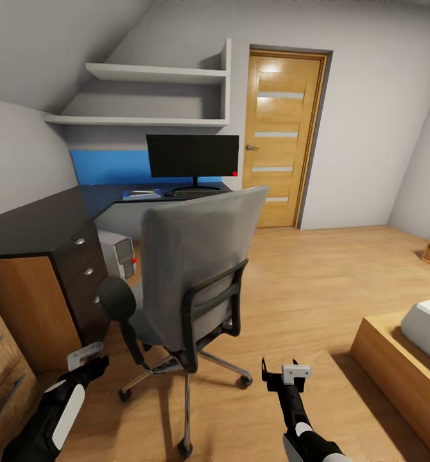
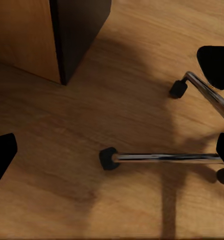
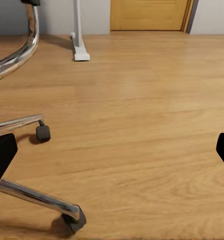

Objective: In the bedroom, organize the workspace by keeping the computer under the desk, ensuring the monitor is on the desk, placing the keyboard on the desk next to the monitor, placing the mouse on the desk next to the keyboard, moving the folder from the swivel chair onto the desk next to the mouse, stacking the notebook on top of the folder with the pen on top of the notebook, and positioning the swivel chair next to the desk.

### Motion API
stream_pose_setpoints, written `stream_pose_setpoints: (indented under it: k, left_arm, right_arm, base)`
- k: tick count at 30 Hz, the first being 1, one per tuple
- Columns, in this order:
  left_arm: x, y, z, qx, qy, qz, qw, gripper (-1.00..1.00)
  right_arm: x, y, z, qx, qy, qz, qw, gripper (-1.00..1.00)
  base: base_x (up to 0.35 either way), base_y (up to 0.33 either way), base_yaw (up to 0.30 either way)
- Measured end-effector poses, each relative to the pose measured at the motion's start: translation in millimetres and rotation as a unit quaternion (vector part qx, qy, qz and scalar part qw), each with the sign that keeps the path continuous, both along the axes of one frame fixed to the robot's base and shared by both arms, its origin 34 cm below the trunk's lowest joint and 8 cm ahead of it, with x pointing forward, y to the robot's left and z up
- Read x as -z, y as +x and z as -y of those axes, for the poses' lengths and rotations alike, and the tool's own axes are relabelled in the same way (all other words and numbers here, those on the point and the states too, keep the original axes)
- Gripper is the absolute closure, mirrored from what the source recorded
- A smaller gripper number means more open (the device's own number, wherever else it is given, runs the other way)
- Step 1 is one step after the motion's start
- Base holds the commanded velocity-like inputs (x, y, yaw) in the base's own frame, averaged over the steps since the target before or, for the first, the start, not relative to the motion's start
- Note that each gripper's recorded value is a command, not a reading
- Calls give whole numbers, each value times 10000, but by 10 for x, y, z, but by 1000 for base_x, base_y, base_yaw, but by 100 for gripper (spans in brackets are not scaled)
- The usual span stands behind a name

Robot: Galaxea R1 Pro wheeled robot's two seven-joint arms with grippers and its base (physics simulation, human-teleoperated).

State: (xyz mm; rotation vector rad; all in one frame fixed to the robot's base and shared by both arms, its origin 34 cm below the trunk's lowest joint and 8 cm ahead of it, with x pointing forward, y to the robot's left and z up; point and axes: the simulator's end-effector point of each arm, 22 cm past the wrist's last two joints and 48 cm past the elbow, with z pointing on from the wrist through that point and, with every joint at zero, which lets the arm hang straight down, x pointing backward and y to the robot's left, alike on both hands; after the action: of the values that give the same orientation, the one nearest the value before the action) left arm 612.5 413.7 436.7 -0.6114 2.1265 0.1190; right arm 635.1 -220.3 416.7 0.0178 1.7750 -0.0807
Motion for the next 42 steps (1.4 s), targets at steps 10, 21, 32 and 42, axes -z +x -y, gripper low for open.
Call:
stream_pose_setpoints:
  k: [10,21,32,42]
  left_arm:
    - [22,-10,5,-6,-8,-23,10000,-100]
    - [281,-137,32,-23,-100,-271,9996,-100]
    - [315,-158,-154,-380,235,391,9982,-100]
    - [584,-353,-192,-500,320,394,9975,-100]
  right_arm:
    - [2,0,4,9,2,-1,10000,-100]
    - [40,-6,16,52,11,-98,9999,-100]
    - [225,62,31,263,-134,-989,9947,-100]
    - [-258,562,64,400,-264,-1293,9904,-100]
  base:
    - [-260,14,0]
    - [-320,0,0]
    - [-62,0,0]
    - [-1,0,0]
